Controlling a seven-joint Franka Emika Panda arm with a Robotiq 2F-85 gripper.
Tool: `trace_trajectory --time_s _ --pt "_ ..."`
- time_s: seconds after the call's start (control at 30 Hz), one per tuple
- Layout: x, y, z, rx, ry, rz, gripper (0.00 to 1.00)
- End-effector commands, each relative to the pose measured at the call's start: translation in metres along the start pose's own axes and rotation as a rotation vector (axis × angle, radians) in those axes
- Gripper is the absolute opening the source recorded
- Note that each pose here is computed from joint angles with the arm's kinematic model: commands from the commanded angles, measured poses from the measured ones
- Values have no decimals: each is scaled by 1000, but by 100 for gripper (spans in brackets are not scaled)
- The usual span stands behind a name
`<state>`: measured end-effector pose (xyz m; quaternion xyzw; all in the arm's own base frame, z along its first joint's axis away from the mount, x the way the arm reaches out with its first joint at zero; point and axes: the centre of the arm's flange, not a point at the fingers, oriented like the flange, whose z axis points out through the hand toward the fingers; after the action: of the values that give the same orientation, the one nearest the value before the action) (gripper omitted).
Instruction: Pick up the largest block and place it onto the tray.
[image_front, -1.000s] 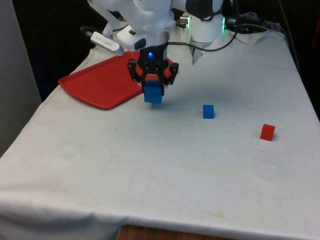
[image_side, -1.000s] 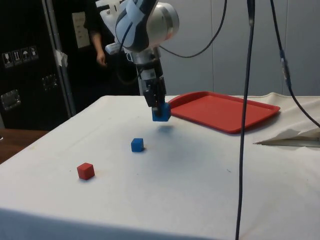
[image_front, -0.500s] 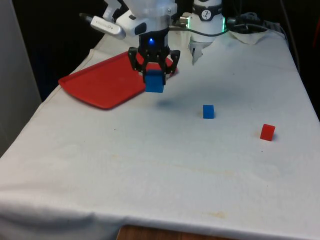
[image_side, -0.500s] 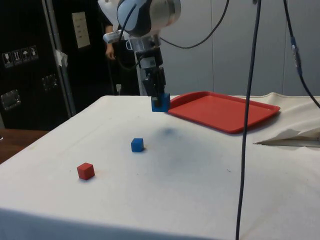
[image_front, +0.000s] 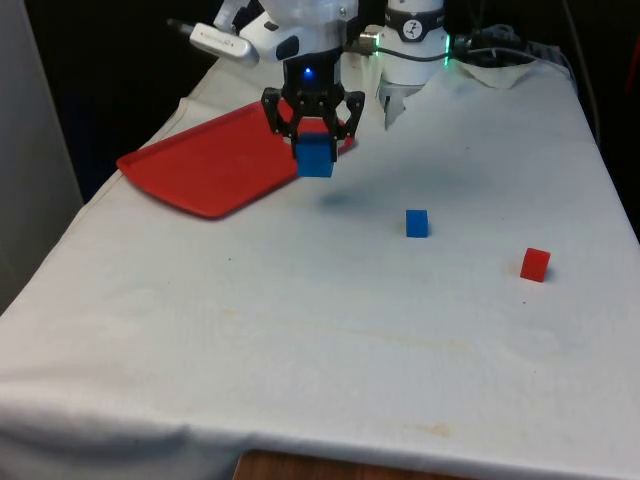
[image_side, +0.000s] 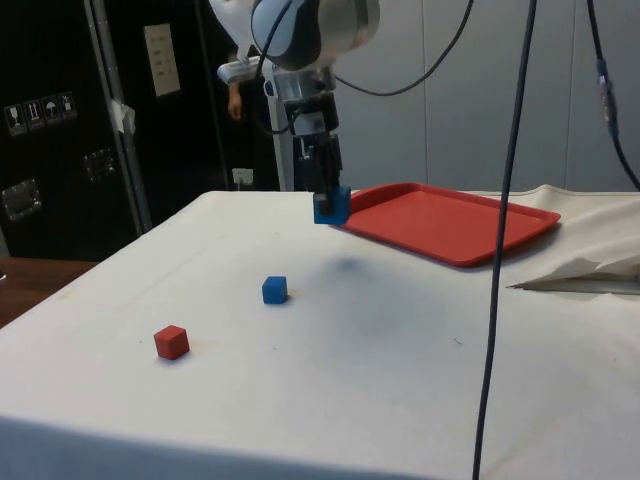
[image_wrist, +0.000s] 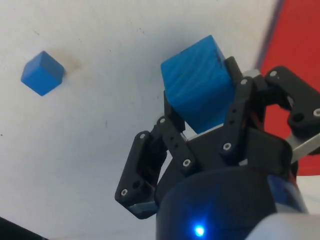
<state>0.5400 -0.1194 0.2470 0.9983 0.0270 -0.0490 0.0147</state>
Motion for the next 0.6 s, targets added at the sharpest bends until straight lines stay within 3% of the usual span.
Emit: trace_trajectory --time_s 0.0,0.03,0.07,0.23,0.27,0.3,0.57 --pt "-5 0 -1 -8 15 -3 0" --pt "-2 0 1 1 4 -1 0" --pt "-7 0 -1 -6 19 -6 0" --pt "-20 7 2 1 34 -9 0" --pt "-18 6 4 9 23 -5 0" --pt "-23 9 3 3 35 -8 0" --pt "-44 28 7 10 45 -12 0"
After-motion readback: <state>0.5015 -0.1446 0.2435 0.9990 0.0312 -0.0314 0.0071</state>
